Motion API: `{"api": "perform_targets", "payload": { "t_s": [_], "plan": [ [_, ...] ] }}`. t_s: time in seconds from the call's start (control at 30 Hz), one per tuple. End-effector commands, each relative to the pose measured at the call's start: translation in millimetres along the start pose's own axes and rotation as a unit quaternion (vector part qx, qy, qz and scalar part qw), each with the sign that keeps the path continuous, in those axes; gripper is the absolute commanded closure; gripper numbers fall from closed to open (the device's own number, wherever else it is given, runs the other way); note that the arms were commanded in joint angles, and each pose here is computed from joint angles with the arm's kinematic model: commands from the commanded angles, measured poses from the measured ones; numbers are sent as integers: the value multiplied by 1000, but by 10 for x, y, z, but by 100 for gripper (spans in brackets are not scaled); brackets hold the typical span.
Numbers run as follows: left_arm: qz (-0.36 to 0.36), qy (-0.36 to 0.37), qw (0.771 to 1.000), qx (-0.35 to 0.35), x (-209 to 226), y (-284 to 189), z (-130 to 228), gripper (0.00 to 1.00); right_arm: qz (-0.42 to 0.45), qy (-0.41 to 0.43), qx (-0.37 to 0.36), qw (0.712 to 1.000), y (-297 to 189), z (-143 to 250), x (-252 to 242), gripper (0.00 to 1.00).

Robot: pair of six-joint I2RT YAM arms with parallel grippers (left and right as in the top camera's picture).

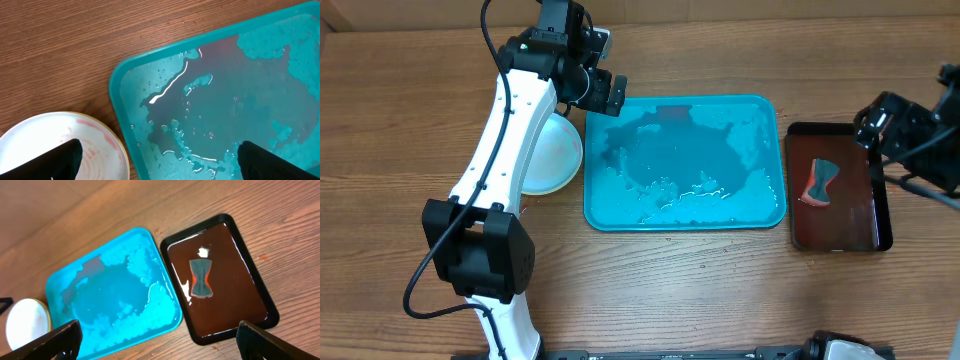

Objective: Clean dirty plates on tray and stack at the side

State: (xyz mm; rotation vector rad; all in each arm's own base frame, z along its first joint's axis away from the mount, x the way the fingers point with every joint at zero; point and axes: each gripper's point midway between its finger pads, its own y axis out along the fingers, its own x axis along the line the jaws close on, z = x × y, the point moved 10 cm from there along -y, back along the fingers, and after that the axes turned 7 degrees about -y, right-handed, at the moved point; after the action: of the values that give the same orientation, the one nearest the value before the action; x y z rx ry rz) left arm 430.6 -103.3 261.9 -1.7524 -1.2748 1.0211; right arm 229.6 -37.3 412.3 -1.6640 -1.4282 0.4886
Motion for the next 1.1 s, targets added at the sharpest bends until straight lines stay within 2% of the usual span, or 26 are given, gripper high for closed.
{"api": "perform_targets", "payload": {
  "t_s": [0.0, 0.27, 0.4, 0.63, 0.87, 1.07],
  "plan": [
    [11, 14, 1000, -22, -69, -154, -45, 0, -9, 17, -15, 1000, -97, 13, 18, 0],
    [11, 14, 1000, -22, -69, -154, -45, 0, 0, 16, -9, 1000, -72, 12, 2, 0],
    [11, 14, 1000, -22, -69, -154, -45, 0, -5, -11, -18, 1000, -106, 22, 30, 0],
    [11, 14, 1000, -22, -69, -154, -45, 1, -17, -88, -152, 984, -241, 175, 238, 0],
    [11, 14, 1000, -22, -65, -155, -45, 0, -41, -99, -289, 951, -174, 741, 86, 0],
    [11, 14, 1000, -22, -69, -154, -45, 0, -66, -96, -385, 916, 125, 1279, -125, 0]
  ]
}}
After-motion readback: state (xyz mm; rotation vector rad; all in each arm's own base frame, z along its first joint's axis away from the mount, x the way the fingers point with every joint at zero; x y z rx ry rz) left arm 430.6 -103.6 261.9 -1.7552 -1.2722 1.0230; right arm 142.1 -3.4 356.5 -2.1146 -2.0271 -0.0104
